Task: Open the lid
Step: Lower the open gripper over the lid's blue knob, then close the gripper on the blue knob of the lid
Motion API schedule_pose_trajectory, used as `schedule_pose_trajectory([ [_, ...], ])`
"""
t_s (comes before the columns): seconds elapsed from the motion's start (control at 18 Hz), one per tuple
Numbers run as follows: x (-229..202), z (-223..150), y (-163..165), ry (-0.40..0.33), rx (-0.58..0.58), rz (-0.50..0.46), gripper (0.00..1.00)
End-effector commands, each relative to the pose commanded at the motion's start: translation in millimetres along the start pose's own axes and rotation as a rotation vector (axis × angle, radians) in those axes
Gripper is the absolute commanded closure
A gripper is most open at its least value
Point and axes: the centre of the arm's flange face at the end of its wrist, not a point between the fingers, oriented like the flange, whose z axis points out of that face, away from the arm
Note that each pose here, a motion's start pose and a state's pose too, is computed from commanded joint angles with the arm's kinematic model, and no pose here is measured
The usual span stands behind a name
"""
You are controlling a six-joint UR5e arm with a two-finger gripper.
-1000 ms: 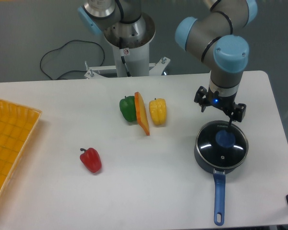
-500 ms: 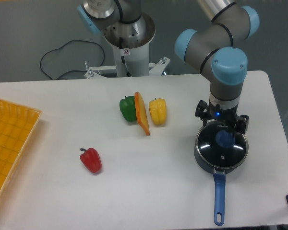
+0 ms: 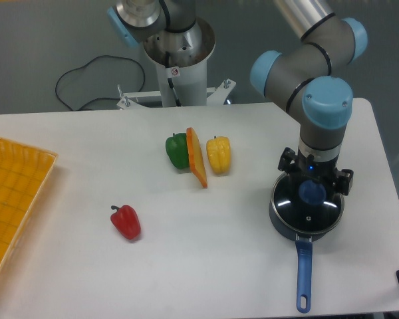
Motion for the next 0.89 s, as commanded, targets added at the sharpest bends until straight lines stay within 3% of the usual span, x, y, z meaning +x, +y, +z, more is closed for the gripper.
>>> schedule_pose_trajectory([
  [0.89,-4.3,20.2,4.6,0.03,-0.01,-0.018,0.0],
])
